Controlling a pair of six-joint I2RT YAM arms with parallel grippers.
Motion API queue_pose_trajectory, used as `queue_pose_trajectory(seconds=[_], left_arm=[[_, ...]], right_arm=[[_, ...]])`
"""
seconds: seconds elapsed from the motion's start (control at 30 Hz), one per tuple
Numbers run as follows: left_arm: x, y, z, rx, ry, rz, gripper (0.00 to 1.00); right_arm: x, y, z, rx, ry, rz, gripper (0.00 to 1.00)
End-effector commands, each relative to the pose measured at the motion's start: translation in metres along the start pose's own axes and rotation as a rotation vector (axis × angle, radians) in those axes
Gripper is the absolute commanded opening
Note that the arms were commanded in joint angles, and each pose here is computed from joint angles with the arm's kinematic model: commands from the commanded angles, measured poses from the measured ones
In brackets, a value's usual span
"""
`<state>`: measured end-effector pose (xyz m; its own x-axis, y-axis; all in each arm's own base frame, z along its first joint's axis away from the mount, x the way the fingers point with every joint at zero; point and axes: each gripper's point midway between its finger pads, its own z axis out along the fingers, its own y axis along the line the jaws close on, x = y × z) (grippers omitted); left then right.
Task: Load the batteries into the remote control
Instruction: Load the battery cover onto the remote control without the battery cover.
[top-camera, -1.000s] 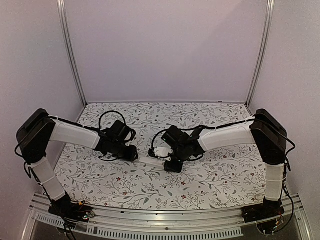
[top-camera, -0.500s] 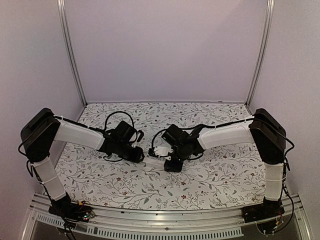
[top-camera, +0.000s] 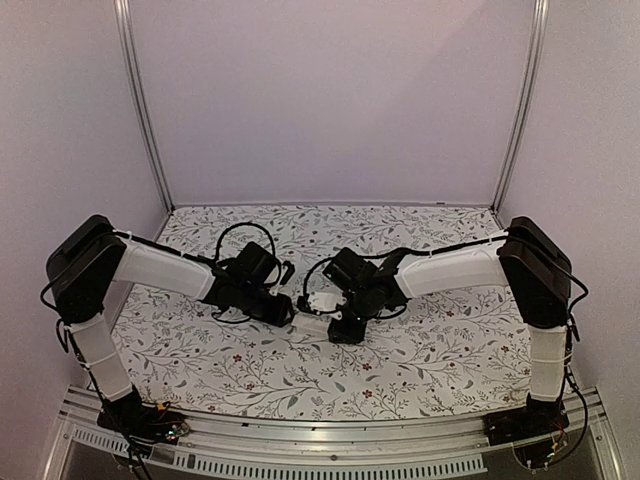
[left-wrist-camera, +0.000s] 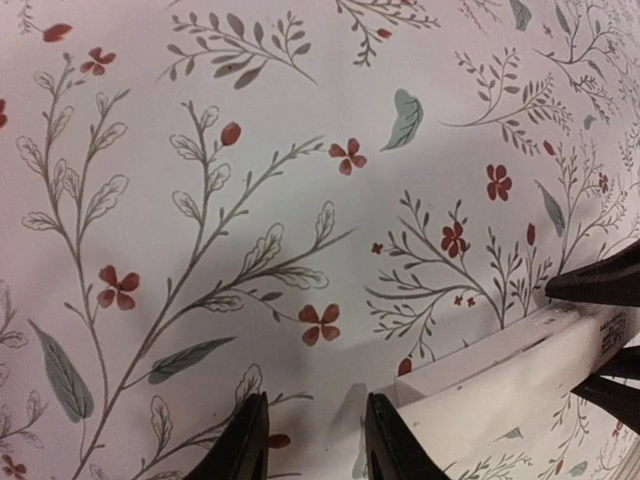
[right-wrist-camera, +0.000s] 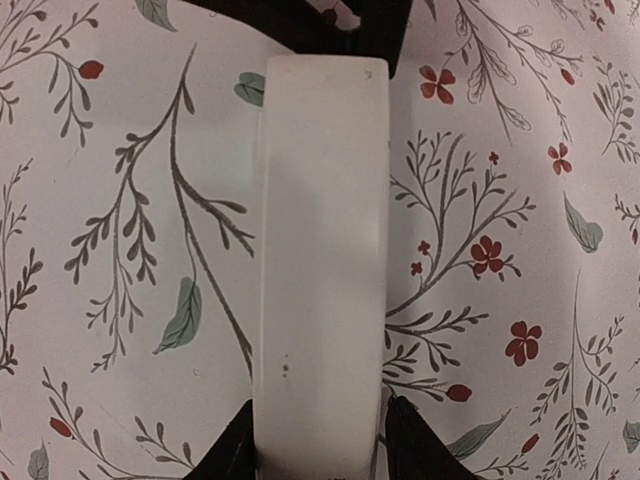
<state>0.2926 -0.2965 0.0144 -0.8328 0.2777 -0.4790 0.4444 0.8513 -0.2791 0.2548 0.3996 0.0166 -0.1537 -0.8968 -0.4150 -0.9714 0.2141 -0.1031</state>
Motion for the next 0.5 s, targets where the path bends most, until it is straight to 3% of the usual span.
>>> queue_pose_trajectory(seconds=[0.0, 0.13, 0.47], left_arm=[[0.007, -0.006, 0.004, 0.005, 0.026, 0.024, 0.35], [0.002, 0.005, -0.004, -0.036, 0.015, 0.003, 0.41], [-0.014, 0.029, -0.03, -0.086, -0.044, -0.045, 0.65]], right_arm=[[0.028, 0.004, 0.016, -0.023, 0.101, 0.009, 0.42], [0.026, 0.001, 0.01, -0.011, 0.092, 0.013, 0.43], [0.016, -0.006, -0.016, 0.007, 0.02, 0.048, 0.61]])
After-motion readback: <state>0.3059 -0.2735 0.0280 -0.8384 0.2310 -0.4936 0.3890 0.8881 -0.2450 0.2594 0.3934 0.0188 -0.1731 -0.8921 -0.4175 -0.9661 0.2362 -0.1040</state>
